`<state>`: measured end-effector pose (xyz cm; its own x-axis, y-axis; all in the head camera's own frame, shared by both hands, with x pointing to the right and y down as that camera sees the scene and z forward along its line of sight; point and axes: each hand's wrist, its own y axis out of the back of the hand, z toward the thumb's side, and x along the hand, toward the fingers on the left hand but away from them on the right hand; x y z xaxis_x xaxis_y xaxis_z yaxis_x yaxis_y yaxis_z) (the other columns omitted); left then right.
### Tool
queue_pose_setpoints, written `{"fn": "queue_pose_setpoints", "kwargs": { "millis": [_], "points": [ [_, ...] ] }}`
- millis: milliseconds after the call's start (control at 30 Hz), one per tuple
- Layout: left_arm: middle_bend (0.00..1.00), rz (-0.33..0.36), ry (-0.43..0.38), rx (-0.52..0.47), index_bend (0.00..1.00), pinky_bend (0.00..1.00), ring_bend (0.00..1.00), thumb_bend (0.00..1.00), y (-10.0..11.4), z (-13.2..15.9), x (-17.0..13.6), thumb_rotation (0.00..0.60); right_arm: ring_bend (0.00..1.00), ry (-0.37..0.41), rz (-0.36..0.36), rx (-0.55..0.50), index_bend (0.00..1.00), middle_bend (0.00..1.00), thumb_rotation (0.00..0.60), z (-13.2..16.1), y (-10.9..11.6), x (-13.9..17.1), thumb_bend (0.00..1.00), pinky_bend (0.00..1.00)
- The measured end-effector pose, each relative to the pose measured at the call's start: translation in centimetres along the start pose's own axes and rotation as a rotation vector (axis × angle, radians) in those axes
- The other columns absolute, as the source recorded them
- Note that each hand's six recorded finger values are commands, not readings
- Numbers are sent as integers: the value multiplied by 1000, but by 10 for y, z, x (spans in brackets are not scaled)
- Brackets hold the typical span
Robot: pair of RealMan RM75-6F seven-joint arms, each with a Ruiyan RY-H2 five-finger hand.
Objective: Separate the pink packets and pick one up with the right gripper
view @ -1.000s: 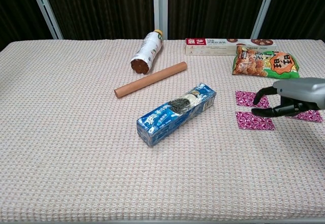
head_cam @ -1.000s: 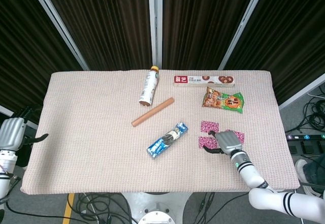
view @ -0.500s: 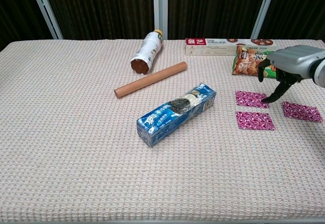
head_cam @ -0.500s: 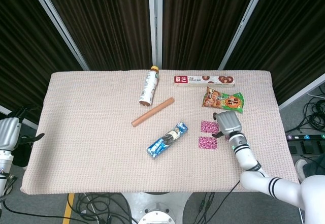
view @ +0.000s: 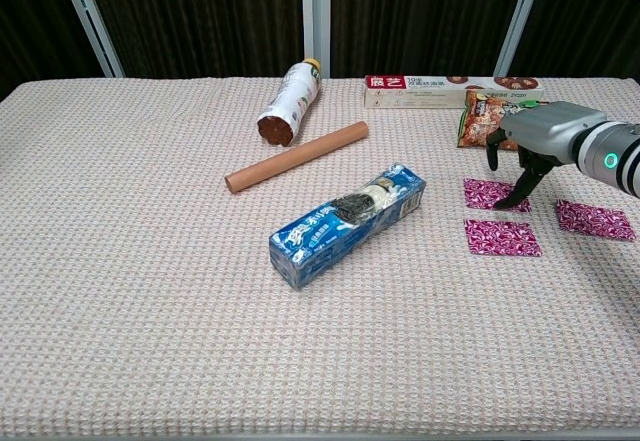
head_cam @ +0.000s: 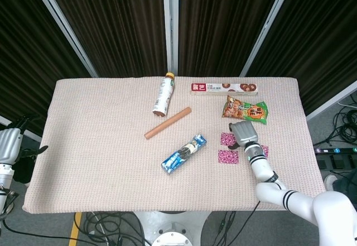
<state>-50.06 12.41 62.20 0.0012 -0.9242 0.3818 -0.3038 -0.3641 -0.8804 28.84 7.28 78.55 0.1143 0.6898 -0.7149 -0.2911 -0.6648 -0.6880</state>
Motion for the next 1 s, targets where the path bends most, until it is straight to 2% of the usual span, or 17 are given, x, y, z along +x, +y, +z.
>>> {"fn": "queue_pose_setpoints", "kwargs": {
  "millis": [500, 667, 867, 1000],
  "points": [
    [294, -6, 13, 8, 278, 262, 233, 4, -1, -5, -3, 600, 1000, -6, 10, 12, 387, 1000, 426, 1, -6, -6, 0, 1000],
    [294, -7, 15, 7, 278, 262, 233, 4, -1, -6, -3, 600, 1000, -3, 17, 11, 388, 1000, 474, 3, -9, -7, 0, 1000],
    [294, -14, 23, 7, 278, 262, 233, 4, -3, -9, -5, 600, 1000, -7, 35, 0, 397, 1000, 482, 3, -12, -9, 0, 1000],
    [294, -13, 29, 5, 278, 262, 233, 4, -3, -11, -6, 600, 1000, -7, 36, -3, 411, 1000, 522, 4, -12, -9, 0, 1000]
  ]
}}
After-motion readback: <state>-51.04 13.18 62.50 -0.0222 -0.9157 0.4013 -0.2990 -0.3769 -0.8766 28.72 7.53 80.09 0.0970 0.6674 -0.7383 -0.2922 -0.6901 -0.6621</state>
